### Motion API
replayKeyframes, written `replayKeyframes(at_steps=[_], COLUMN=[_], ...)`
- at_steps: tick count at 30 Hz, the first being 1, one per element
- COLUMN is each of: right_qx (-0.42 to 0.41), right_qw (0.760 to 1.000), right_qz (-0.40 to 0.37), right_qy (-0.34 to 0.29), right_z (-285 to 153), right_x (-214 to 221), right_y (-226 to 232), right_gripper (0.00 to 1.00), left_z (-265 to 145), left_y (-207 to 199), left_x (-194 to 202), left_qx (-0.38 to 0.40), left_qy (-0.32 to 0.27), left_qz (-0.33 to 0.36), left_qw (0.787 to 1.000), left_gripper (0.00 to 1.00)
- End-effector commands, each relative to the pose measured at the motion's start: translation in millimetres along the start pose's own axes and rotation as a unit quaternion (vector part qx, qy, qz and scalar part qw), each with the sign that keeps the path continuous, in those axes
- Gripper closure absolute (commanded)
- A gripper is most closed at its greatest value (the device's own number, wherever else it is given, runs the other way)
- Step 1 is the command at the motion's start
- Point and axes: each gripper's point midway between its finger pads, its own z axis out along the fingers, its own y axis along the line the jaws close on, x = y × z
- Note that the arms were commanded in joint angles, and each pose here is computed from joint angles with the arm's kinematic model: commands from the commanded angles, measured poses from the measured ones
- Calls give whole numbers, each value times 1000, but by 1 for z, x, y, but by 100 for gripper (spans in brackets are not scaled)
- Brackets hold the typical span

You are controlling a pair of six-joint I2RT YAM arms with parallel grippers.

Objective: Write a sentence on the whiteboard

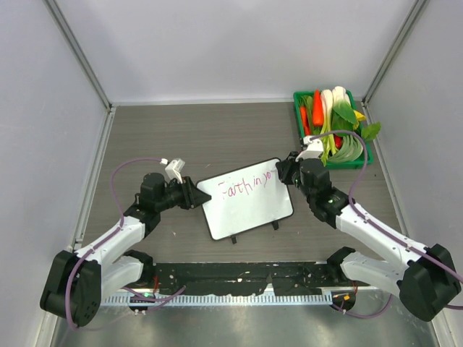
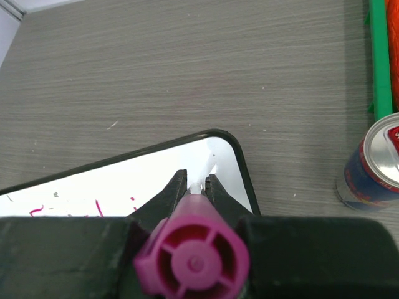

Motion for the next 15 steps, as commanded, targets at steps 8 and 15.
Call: replayKeyframes(at_steps=[8, 15], right_qx=[11, 8], right_qw=[1000, 1000], right_qz=[-7, -13], right_qy=[-3, 13], right_z=[4, 0], right_x=[7, 16], right_y=[-9, -11], right_gripper=[99, 99], left_z=[1, 1], left_y=[22, 22], left_x=[5, 5], left_qx=[-39, -38], left_qy=[-1, 1], left_qz=[24, 23], left_qw=[999, 999], left_gripper=[100, 100])
